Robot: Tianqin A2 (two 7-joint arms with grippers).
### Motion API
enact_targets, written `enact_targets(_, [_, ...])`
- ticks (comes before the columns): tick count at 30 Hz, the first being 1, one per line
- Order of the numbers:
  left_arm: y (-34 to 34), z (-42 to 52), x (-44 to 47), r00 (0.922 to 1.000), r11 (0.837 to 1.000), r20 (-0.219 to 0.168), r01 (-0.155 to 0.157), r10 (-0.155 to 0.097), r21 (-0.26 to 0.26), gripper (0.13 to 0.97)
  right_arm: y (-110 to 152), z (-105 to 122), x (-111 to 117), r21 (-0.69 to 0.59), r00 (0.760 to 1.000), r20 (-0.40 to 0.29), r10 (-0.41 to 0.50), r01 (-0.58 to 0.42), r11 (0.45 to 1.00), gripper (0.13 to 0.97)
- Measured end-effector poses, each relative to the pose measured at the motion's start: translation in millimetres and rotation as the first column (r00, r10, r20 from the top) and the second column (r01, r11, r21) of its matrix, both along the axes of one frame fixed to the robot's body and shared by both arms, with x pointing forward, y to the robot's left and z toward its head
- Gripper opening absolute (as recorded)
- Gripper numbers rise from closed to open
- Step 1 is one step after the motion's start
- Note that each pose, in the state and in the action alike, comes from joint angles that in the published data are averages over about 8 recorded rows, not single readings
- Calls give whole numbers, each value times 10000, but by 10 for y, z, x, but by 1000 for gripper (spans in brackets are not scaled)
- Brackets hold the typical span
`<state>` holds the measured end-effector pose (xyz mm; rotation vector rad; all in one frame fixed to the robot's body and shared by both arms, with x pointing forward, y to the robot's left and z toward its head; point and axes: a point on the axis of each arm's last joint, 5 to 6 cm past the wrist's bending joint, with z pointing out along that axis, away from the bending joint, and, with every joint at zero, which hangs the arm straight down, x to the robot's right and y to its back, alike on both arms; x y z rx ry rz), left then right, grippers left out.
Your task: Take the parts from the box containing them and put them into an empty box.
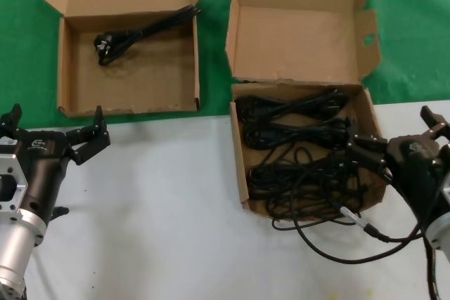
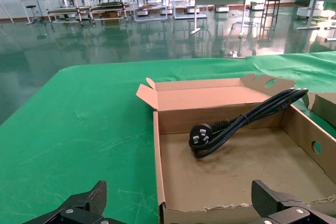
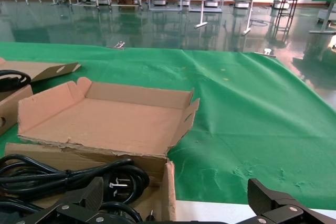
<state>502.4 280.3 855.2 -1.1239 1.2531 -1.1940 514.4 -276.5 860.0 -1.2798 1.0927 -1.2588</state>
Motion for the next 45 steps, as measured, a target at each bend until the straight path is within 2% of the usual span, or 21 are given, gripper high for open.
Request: enact_targets(45, [0, 0, 0, 10000, 10000, 0, 0, 0, 0, 966, 0, 0, 0, 0, 10000, 0, 0, 0, 10000, 966])
